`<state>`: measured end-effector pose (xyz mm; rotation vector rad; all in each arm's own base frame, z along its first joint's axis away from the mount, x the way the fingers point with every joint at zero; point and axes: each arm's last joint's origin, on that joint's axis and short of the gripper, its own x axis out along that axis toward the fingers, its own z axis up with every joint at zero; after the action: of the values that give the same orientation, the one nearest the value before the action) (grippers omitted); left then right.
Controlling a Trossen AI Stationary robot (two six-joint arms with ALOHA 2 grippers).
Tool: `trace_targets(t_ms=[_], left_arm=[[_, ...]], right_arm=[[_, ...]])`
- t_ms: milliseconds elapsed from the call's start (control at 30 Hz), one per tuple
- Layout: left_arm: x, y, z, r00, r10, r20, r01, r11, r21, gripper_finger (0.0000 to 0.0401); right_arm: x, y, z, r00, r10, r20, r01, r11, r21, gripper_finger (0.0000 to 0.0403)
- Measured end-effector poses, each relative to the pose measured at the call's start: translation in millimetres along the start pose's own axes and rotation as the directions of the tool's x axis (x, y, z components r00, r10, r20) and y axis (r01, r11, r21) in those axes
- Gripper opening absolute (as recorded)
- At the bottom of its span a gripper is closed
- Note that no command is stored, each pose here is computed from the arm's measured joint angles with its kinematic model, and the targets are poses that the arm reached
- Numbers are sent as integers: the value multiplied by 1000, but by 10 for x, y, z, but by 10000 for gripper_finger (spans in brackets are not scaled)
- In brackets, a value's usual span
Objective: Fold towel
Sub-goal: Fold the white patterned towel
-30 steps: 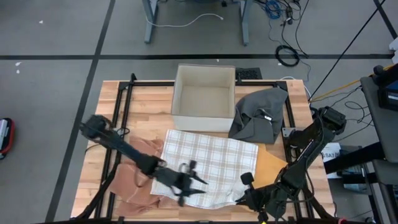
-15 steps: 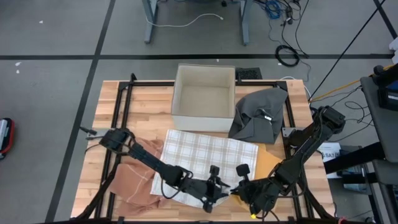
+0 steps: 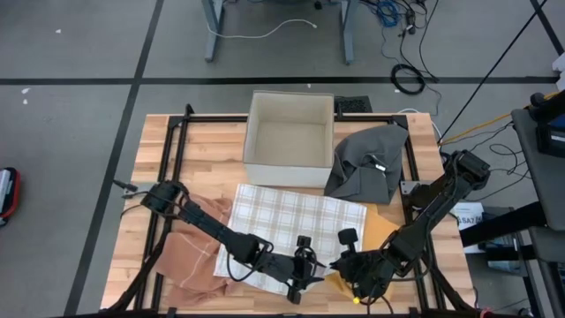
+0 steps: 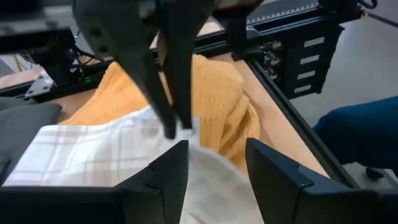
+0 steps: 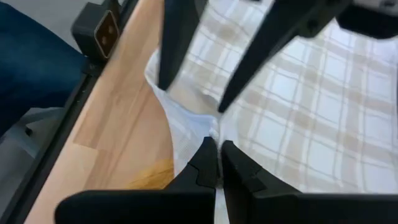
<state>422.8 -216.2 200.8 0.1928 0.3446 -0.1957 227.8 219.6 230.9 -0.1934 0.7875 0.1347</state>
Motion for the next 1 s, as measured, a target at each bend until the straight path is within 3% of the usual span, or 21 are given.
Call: trace_targets(t_ms=[267, 367, 767, 1000], left_arm=[[25, 117, 31, 999, 35, 7, -35, 997, -76, 165], [29, 146, 12, 996, 88, -13, -89, 994, -60, 165], [31, 129, -53, 996, 50, -72, -54, 997, -55, 165], [41, 185, -63, 992, 98, -82, -102, 993, -51, 157]], right_arm=[[24, -42, 26, 1000, -9, 6, 8, 1000, 15, 0], [45, -80, 45, 1000, -17, 9, 17, 1000, 26, 0], [64, -113, 103, 997, -46, 58, 45, 999, 11, 0], [80, -144, 117, 997, -51, 58, 50, 999, 17, 0]])
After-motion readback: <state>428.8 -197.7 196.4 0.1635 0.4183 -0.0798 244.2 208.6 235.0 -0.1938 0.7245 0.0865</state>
